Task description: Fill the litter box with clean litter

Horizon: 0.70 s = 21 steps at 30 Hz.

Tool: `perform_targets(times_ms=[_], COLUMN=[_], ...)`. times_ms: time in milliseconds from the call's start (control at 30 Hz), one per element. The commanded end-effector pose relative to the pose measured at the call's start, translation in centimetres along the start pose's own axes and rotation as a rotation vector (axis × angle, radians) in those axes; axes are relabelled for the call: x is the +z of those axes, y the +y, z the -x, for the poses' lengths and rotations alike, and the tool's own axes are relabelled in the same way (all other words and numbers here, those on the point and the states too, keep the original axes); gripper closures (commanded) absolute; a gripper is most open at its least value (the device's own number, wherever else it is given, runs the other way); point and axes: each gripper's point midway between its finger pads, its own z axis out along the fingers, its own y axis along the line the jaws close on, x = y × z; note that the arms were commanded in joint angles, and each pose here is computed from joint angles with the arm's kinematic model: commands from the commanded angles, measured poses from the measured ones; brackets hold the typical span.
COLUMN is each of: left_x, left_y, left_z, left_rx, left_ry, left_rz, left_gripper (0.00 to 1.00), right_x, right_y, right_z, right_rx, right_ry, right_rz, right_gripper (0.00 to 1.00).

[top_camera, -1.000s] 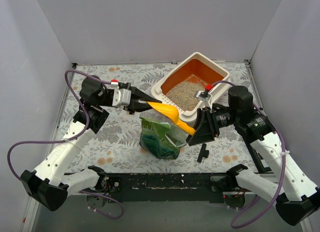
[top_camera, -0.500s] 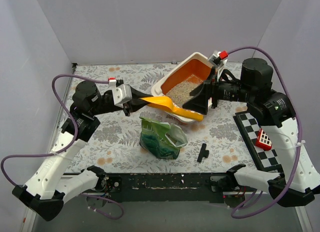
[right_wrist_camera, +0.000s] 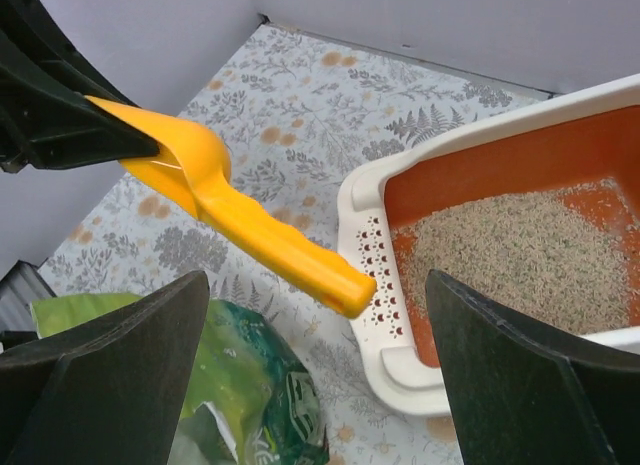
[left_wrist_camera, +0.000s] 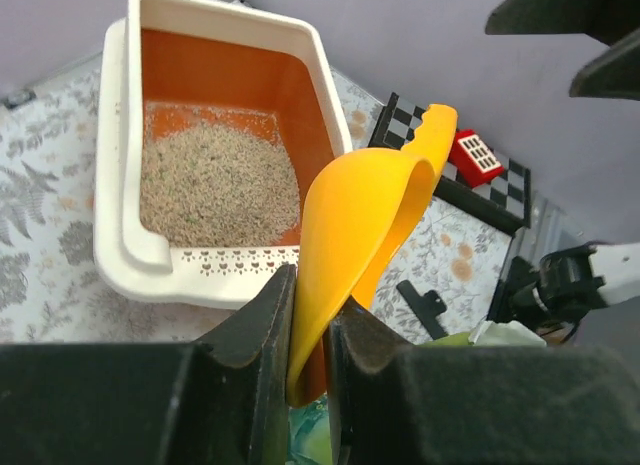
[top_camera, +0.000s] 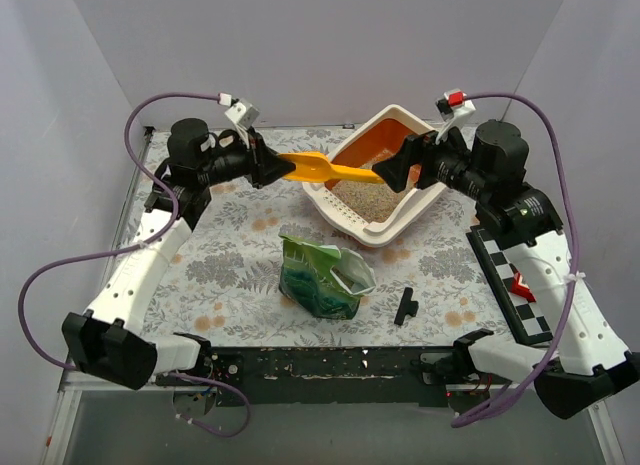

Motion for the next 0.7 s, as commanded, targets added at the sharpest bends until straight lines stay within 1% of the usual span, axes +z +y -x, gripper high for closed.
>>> perform_targets(times_ms=[0,67,133,167,300,433,500,633,667], left_x=[-1.0,-1.2,-1.2,-1.3,-1.8,-1.8,-1.6,-1.5,-1.4], left_y=[0.7,0.9,1.4,1.9,2.1,2.7,3.0,3.2,3.5], left_z=[2.0,1.7,0.7,-0.1,-1.2,-2.4,-2.9,-3.4,-3.2], left_rx=[-0.261,-0.314,-0.374,-0.431,-0.527,-0.599,-0.616,-0.660,-0.651], left_ry=[-0.039,-0.051,-0.029,-0.013,0.003,0.017,0.024,0.021,0.005], left_rz=[-0.072,-0.101,-0.100,-0.097,-0.119,-0.100,-0.090,-0.087,-0.082], left_gripper=[1.00,1.00,1.00,1.00,1.00,1.00,1.00,1.00,1.00], right_x=[1.7,2.0,2.2,2.6,3.1,3.3,3.5,3.9,4.1], right_y=[-1.0,-0.9,0.1,0.3,0.6,1.5,2.0,2.2,2.3], right_z=[2.4,2.0,1.0,0.2,-0.3,-0.7,-1.0,-1.3,-1.6], right_rx=[0.032,0.072,0.125,0.154,0.168,0.219,0.261,0.317,0.331], right_ry=[-0.112,-0.101,-0.067,-0.047,-0.057,-0.031,-0.019,-0.005,0.008], right_rz=[0.038,0.128,0.259,0.308,0.351,0.437,0.479,0.508,0.519], right_gripper=[0.05,0.08,0.09,0.11,0.11,0.11,0.12,0.14,0.14])
